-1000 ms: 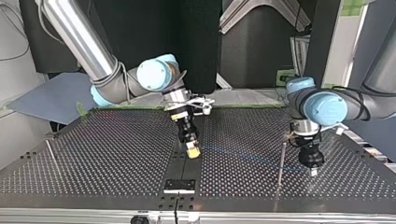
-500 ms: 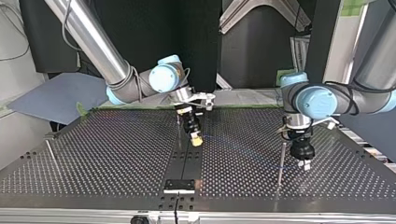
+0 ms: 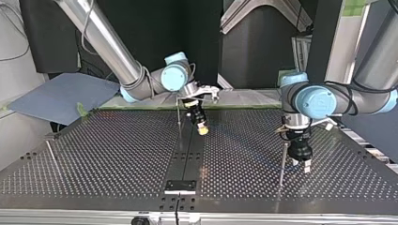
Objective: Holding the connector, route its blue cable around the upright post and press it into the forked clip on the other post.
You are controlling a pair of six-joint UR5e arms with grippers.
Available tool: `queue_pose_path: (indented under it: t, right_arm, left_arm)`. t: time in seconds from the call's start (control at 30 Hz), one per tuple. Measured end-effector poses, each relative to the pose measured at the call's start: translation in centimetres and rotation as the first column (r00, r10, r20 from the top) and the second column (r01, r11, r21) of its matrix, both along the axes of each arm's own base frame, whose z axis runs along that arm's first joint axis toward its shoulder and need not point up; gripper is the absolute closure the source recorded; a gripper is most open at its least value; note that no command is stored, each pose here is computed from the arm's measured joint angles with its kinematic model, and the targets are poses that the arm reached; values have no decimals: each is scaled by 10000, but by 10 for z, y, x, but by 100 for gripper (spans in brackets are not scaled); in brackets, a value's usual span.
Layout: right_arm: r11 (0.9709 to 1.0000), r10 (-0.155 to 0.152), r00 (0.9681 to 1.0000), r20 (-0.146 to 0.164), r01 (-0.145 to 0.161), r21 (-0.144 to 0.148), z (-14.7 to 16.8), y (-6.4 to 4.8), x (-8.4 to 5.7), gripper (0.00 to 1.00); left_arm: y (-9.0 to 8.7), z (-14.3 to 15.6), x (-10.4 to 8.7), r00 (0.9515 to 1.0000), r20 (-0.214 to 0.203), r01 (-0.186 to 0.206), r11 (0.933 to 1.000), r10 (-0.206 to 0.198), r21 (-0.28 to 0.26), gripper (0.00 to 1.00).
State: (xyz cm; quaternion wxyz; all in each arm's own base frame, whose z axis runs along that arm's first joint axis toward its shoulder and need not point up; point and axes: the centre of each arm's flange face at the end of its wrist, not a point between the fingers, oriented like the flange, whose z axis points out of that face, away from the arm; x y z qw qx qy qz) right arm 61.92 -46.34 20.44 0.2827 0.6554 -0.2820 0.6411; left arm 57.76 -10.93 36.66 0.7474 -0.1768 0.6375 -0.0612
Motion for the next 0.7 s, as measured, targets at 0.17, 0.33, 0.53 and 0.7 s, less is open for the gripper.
queue_pose_path:
  t: [0.17,0.33,0.53,0.7]
  right_arm:
    - [9995,-125,9993,-365,135,286,-34,2,2,100]
    - [9976,-330,9963,-788,376,581,-72,3,1,100]
    - [9949,-422,9928,-1121,520,860,-110,9,-2,100]
    - [9940,-436,9923,-1159,547,946,-130,16,-9,100]
  left_arm:
    - [0,-2,-2,9999,-155,-50,10000,49,-43,0]
    - [-2,-5,-1,9997,-244,73,9998,-78,-201,0]
    - [-7,-26,8,9966,-740,354,9992,-368,-203,0]
    - [-10,-39,14,9955,-884,336,9993,-352,-189,0]
